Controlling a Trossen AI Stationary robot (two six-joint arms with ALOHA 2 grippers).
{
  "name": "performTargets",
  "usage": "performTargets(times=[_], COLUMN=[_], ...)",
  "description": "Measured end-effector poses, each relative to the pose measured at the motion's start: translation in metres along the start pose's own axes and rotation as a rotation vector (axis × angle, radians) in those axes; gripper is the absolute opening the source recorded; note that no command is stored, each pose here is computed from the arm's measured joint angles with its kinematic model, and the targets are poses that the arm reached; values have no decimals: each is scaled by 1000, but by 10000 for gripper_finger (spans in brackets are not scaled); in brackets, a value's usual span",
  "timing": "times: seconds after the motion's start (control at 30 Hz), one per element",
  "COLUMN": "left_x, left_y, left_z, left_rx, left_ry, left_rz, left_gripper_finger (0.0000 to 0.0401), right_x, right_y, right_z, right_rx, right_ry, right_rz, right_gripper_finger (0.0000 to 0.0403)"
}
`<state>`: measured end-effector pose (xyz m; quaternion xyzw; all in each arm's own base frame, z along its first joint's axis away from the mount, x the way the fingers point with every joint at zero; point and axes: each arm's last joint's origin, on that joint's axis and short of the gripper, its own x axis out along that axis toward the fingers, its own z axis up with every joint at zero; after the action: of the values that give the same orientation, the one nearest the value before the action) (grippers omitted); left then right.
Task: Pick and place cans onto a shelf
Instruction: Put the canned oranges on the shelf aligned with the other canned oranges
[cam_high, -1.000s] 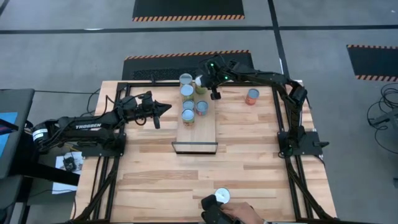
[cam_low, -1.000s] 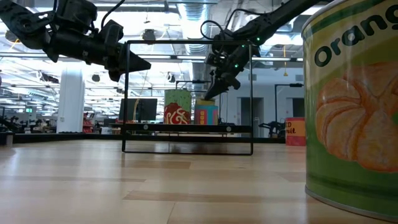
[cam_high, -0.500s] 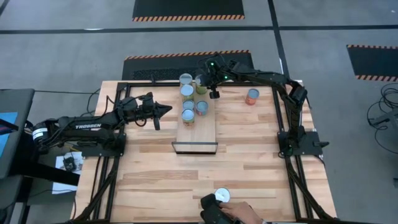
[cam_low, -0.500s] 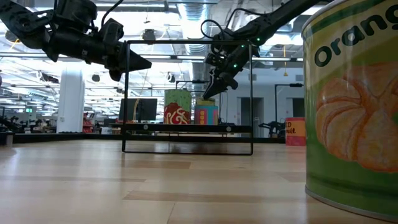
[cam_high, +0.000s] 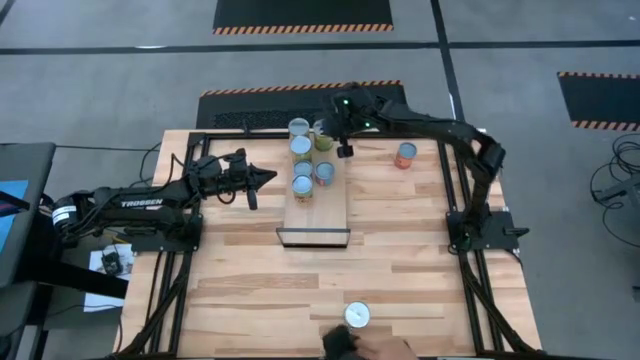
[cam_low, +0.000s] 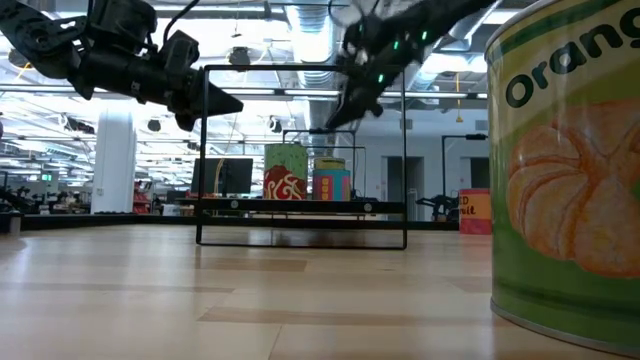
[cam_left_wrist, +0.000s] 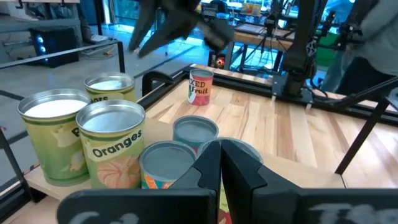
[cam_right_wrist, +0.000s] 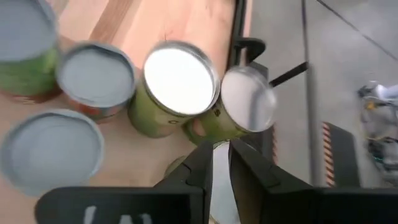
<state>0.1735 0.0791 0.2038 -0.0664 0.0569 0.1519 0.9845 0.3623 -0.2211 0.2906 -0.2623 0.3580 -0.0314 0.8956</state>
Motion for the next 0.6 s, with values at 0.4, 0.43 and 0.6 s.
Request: performTargets(times=[0.4, 0.43, 0.6], left_x=[0, 0, 0], left_y=[-1, -1, -2], left_z=[0, 0, -1], left_rx=[79, 86, 91], left_ry=[0, 1, 6], left_rz=[-7, -15, -48], left_gripper_finger=[2, 2, 2], right_x=[-98, -104, -136], right_y=[103, 118, 194], right_z=[56, 58, 75], right_rx=[150, 179, 312], right_ry=[-23, -23, 30], right_rz=[142, 152, 165], right_gripper_finger=[14, 11, 7])
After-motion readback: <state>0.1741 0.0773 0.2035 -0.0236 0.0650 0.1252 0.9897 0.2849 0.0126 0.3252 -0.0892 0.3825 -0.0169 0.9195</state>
